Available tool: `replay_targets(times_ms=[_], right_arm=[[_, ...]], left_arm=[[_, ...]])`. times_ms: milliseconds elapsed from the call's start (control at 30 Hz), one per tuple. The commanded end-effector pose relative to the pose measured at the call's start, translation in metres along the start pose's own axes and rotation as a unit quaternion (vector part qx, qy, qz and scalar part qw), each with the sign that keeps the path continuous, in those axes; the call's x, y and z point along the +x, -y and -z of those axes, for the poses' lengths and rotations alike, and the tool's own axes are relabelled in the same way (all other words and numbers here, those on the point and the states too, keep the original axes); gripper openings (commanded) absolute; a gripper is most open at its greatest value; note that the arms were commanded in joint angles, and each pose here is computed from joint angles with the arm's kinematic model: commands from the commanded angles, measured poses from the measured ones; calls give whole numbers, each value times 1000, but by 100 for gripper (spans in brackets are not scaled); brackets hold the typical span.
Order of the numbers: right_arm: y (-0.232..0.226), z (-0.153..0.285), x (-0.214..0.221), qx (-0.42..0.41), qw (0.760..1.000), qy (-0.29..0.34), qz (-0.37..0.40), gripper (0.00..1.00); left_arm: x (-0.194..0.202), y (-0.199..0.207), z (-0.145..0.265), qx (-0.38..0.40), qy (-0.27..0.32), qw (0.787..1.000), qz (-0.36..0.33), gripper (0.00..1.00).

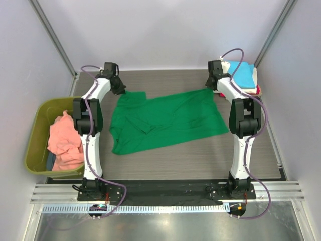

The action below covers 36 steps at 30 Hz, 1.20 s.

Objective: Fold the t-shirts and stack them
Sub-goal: Fold the tshirt

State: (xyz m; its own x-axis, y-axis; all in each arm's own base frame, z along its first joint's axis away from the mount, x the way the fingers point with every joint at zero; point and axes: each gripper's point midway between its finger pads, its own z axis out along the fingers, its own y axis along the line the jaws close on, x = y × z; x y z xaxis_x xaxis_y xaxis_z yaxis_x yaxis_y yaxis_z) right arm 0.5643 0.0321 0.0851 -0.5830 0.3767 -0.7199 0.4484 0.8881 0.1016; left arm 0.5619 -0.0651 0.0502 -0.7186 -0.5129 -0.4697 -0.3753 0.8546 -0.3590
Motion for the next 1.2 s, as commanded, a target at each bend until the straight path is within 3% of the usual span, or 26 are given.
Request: replay_targets(times_ms=[0, 133, 367, 867, 1167], right_arm=[[-1, 26, -29, -21, 999, 34, -36, 1], [-8, 41, -28, -58, 997, 33, -41, 1], [-2, 67, -22, -82, 995, 33, -45, 1], [50, 108, 12, -65, 995, 34, -63, 1], [74, 109, 38, -51, 996, 15, -68, 1]], left_arm=[[-22, 24, 35, 18, 21, 999, -28, 0], [-32, 26, 68, 13, 39, 998, -39, 0], [-13, 17, 113, 19, 42, 998, -36, 0], [50, -10, 166, 20, 39, 998, -40, 0], [72, -21, 215, -3, 79, 996, -51, 0]])
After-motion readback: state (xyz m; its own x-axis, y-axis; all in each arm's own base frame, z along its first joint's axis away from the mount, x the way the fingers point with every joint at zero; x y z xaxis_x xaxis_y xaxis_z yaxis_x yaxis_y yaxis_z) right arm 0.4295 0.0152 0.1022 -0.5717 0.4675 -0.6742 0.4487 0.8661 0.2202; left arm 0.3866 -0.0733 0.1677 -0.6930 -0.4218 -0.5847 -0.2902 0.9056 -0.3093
